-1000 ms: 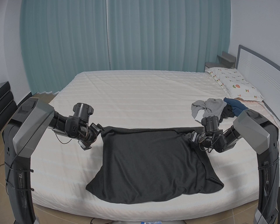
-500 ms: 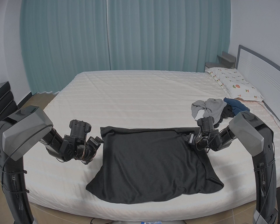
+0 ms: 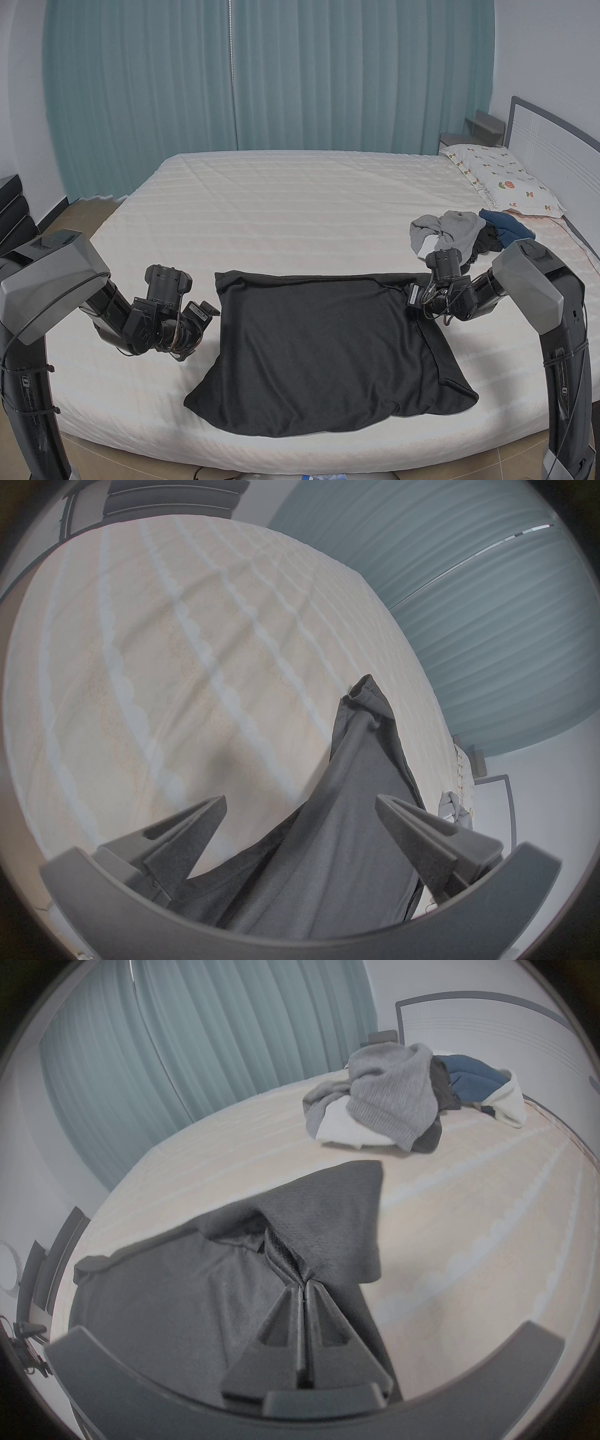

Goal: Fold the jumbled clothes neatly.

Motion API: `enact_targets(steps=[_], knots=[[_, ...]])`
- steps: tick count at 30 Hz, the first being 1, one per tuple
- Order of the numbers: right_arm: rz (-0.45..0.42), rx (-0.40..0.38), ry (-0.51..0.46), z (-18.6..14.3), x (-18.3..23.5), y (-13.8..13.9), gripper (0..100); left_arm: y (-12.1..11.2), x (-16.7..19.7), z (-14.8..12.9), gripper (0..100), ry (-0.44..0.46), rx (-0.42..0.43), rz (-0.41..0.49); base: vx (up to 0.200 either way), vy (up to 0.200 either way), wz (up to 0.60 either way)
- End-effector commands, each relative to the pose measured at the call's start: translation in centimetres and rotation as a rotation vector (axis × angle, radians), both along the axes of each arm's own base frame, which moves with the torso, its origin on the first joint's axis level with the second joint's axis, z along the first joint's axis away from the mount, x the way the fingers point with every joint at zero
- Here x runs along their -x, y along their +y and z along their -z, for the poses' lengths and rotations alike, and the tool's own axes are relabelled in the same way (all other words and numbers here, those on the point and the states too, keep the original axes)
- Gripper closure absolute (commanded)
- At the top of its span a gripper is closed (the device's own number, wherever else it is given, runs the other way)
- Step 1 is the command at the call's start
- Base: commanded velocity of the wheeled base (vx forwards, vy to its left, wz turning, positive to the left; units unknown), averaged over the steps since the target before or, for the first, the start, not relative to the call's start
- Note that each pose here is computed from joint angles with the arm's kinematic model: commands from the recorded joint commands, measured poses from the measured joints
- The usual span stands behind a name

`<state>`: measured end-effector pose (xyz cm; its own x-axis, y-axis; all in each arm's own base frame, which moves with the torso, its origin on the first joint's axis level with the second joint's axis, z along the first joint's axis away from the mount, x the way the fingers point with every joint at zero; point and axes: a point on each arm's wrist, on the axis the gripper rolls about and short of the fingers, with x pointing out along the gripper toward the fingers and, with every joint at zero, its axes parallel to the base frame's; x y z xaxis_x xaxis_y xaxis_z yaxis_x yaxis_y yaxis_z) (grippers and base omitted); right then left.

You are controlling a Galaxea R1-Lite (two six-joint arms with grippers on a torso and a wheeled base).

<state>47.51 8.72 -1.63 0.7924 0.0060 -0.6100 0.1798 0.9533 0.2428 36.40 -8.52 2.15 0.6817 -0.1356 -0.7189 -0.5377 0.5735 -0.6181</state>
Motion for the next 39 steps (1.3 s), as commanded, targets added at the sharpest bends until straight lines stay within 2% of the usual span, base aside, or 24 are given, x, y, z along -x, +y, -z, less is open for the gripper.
enact_targets(steps=[1, 11, 18, 19, 23, 28, 32, 35, 36, 39], knots=[[0.034, -0.016, -0.043, -2.1, -0.2, -1.5, 100, 0.1, 0.4, 0.5, 0, 0.012, -0.009, 0.004, 0.0, 0.0, 0.0], [0.158, -0.084, -0.072, -2.2, -0.7, -6.5, 100, 0.3, 0.5, 0.9, 0, 0.022, -0.012, 0.003, 0.0, 0.0, 0.0], [0.153, -0.161, -0.08, -1.2, -0.7, -8.1, 100, 0.3, 0.5, 0.9, 0, 0.024, -0.012, 0.002, 0.0, 0.0, 0.0], [0.147, -0.172, -0.08, -1.1, -0.7, -8.0, 0, 0.3, 0.5, 0.9, 0, 0.024, -0.012, 0.002, 0.0, 0.0, 0.0], [0.114, -0.192, -0.093, -1.0, 0.0, -8.0, 0, 0.2, 0.6, 1.0, 0, 0.026, -0.01, 0.003, 0.0, 0.0, 0.0], [0.096, -0.191, -0.124, -2.6, 1.5, -8.4, 0, 0.3, 0.6, 1.0, 0, 0.029, -0.01, 0.003, 0.0, 0.0, 0.0], [-0.011, -0.207, -0.054, -4.1, 5.6, -8.2, 0, 0.2, 0.9, 1.0, 0, 0.034, -0.009, 0.008, 0.0, 0.0, 0.0], [-0.064, -0.177, -0.007, -4.1, 7.8, -8.0, 0, 0.3, 1.0, 0.9, 0, 0.036, -0.007, 0.01, 0.0, 0.0, 0.0], [-0.092, -0.155, 0.045, -3.4, 9.4, -7.8, 0, 0.2, 1.1, 1.0, 0, 0.041, -0.008, 0.012, 0.0, 0.0, 0.0], [-0.121, -0.133, 0.092, -2.6, 10.9, -7.3, 0, 0.3, 1.2, 1.0, 0, 0.042, -0.009, 0.013, 0.0, 0.0, 0.0]])
